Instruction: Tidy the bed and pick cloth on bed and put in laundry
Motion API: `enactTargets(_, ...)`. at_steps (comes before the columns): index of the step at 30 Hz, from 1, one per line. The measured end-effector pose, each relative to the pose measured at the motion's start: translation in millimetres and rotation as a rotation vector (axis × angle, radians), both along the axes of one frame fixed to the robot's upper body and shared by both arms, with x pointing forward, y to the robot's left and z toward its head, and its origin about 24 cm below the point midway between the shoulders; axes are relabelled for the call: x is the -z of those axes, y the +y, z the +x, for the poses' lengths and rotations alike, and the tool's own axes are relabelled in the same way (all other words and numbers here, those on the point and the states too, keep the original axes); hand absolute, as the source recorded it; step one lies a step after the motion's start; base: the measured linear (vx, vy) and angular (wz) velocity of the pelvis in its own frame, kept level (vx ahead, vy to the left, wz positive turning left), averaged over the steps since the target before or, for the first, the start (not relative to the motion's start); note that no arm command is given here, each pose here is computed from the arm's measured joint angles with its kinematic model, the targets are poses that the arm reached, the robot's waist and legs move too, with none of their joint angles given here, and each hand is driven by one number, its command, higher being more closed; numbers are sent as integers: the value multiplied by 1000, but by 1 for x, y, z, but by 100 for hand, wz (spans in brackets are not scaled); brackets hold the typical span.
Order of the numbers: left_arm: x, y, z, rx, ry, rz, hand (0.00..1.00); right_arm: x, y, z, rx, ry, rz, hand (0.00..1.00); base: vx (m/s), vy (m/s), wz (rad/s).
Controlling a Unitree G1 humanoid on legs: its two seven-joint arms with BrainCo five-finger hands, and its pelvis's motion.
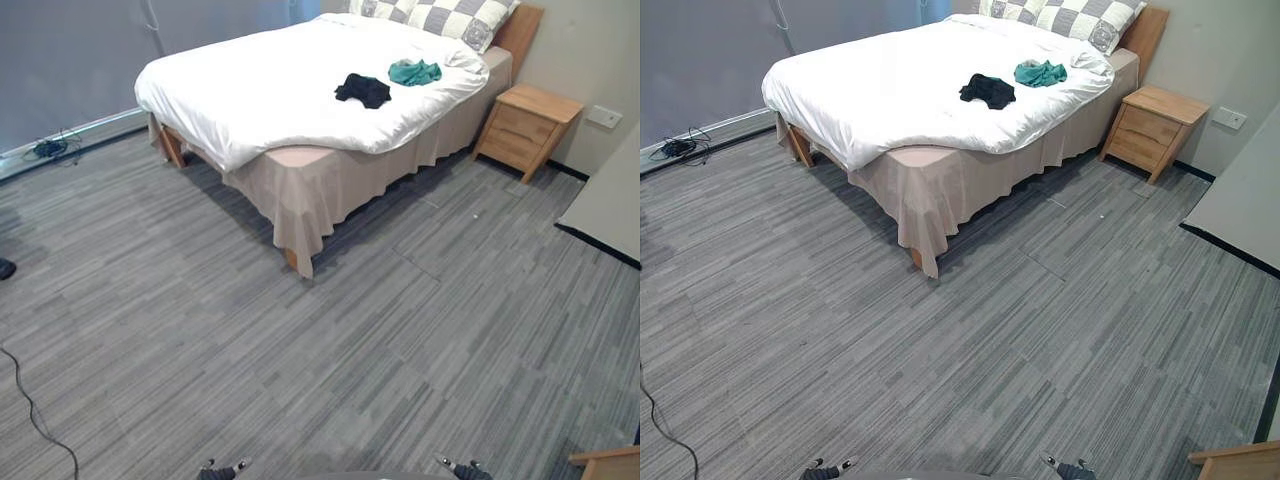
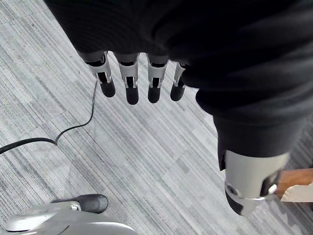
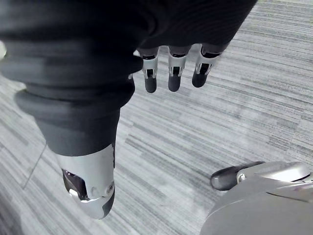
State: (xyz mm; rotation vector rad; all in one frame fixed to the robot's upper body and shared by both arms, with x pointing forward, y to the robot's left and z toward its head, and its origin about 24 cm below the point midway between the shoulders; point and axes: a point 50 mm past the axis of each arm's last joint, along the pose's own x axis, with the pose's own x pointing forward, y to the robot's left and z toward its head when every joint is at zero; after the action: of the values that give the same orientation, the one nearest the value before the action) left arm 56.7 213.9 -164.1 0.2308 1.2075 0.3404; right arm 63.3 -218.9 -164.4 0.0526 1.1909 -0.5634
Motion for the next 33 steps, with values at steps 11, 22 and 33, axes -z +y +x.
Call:
enactTargets(11, 0, 0, 0, 2, 1, -1, 0, 0, 0, 0, 0, 2, 2, 0, -14, -10, -1)
enactTargets(22, -1, 1, 6, 11, -12, 2, 0, -2, 0, 11, -6, -33, 10, 0, -13, -28, -13)
enactTargets(33, -3, 2, 31, 28, -37, -4, 0, 1, 0, -4, 56, 2, 36, 0, 124, -81, -17)
